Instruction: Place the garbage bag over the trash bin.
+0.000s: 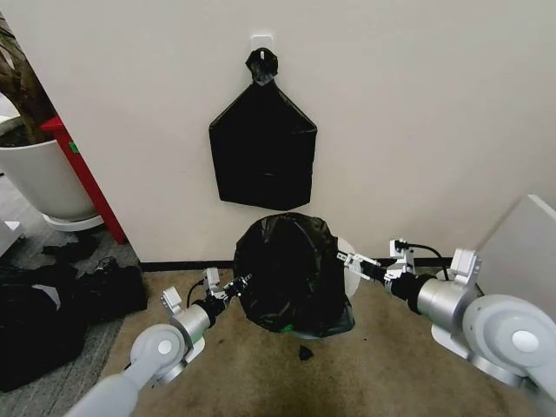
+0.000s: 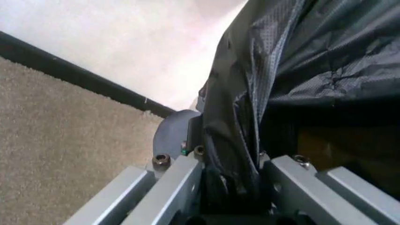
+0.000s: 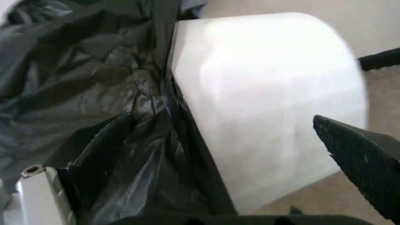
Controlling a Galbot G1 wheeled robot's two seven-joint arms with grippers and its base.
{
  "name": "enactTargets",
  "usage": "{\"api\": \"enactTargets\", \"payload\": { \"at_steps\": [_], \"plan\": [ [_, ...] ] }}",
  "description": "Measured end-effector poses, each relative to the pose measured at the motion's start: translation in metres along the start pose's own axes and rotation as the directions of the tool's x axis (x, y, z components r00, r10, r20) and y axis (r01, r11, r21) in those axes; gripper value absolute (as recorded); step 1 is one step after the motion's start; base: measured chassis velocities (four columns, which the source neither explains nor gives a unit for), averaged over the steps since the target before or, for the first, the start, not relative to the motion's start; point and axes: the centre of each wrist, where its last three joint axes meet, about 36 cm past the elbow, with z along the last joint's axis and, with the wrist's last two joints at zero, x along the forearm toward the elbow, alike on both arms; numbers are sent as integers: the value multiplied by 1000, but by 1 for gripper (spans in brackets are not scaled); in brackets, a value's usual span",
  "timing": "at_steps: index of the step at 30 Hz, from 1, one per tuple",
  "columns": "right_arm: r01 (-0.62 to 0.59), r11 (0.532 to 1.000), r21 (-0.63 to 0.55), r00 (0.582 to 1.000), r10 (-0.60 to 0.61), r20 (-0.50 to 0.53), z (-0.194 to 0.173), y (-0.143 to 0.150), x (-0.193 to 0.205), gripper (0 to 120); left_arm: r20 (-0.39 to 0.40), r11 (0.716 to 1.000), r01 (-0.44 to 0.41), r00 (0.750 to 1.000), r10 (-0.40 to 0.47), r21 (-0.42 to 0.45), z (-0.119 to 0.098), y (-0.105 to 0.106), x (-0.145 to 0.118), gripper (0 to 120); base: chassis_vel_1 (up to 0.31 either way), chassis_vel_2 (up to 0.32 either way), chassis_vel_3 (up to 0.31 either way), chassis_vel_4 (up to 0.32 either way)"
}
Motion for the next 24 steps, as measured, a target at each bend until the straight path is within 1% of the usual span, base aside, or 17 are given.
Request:
{"api": "enactTargets", "payload": {
  "at_steps": [3, 7, 15, 20, 22, 24],
  "plan": [
    [-16, 1000, 7, 1000, 16, 0, 0, -5, -3, 100, -1, 1000, -5, 1000, 5, 10, 0, 0, 0, 0, 0, 0, 0, 0],
    [-58, 998, 12, 998, 58, -5, 1, -18, -9, 100, -7, 998, -32, 999, 33, 49, -3, -4, 0, 0, 0, 0, 0, 0],
    [-112, 994, -6, 994, 112, -11, 3, -42, -18, 100, -17, 994, -75, 997, 76, 74, -7, -7, 2, 0, 0, 0, 0, 0],
    [-131, 991, -10, 991, 131, -4, 2, -51, -20, 100, -21, 994, -80, 996, 82, 79, -6, -8, 3, 0, 0, 0, 0, 0],
    [-133, 991, -18, 991, 134, 26, -3, -53, -18, 100, -22, 994, -73, 997, 75, 78, -5, -9, 3, 0, 0, 0, 0, 0],
    [-121, 992, -21, 991, 122, 53, -8, -48, -12, 100, -25, 997, -48, 998, 50, 59, -5, -11, 2, 0, 0, 0, 0, 0]
  ]
}}
